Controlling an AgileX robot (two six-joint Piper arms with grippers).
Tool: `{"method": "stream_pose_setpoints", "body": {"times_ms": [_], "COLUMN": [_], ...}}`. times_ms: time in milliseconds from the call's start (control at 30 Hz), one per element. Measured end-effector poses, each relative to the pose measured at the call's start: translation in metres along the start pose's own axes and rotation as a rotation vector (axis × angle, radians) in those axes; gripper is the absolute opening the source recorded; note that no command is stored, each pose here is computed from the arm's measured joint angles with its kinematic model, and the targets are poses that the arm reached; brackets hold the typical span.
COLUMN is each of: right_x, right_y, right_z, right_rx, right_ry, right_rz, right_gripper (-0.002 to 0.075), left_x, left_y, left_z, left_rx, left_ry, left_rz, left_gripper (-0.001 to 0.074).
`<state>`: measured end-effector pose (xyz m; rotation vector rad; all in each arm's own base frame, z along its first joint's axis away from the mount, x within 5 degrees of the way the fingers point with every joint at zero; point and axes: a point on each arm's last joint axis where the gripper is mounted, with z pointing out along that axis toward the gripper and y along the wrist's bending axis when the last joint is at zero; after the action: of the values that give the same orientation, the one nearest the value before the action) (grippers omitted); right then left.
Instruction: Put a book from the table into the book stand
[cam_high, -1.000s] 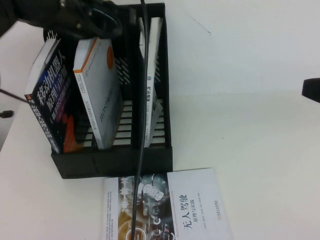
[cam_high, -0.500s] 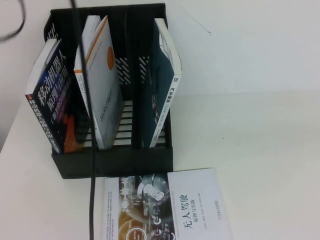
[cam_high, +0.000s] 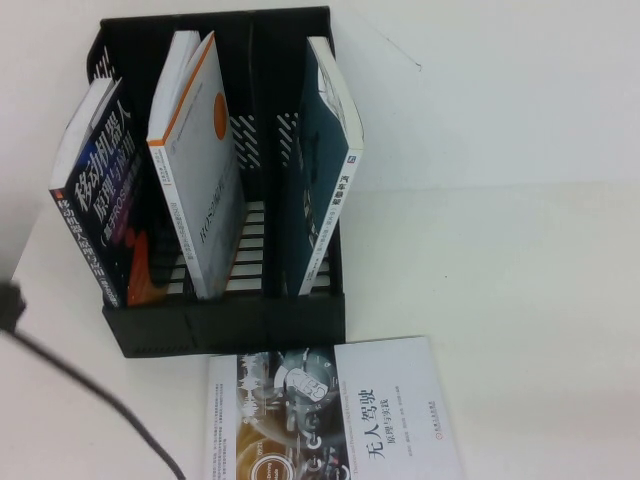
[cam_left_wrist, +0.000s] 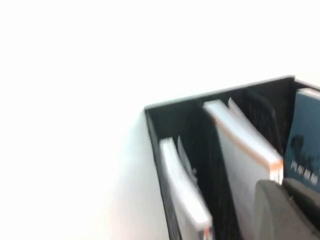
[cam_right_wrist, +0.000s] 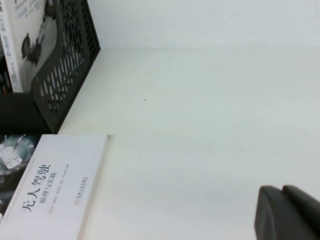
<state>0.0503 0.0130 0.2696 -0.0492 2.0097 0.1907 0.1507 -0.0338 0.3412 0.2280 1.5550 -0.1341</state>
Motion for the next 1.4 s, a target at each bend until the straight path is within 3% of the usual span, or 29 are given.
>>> {"method": "stream_pose_setpoints", "body": {"times_ms": [267, 500, 700, 933, 1133, 1267, 1400], "right_x": [0.005, 0.005, 0.005, 0.004, 0.012, 0.035, 0.056], "right_y": [0.000, 0.000, 0.000, -0.006, -0.010, -0.014, -0.018], "right_z": [-0.002, -0.002, -0.002, -0.002, 0.012, 0.017, 0.031], "right_rx": [0.001, 0.001, 0.002, 0.063, 0.080, 0.086, 0.095], "right_ry": [-0.030, -0.030, -0.030, -0.038, -0.216, -0.398, -0.456], "right_rz": [0.001, 0.002, 0.002, -0.069, -0.077, -0.083, -0.082], "right_gripper": [-0.0001, -0.0001, -0.0001, -0.0001, -0.0001, -0.0001, -0.0001], "left_x": [0.074, 0.127, 0.139, 0.150, 0.152, 0.152, 0.153], "left_y": [-0.001, -0.007, 0.000, 0.009, 0.009, 0.009, 0.009], "left_z": [-0.040, -0.075, -0.095, -0.101, -0.102, -0.102, -0.102], "left_rx": [-0.021, -0.034, -0.157, -0.299, -0.310, -0.312, -0.311], "left_ry": [-0.039, -0.057, -0.030, 0.072, 0.090, 0.090, 0.094], "left_rz": [-0.269, -0.299, -0.167, -0.176, -0.177, -0.175, -0.214], "left_gripper": [-0.0001, -0.0001, -0.0001, -0.0001, -0.0001, -0.0001, -0.0001]}}
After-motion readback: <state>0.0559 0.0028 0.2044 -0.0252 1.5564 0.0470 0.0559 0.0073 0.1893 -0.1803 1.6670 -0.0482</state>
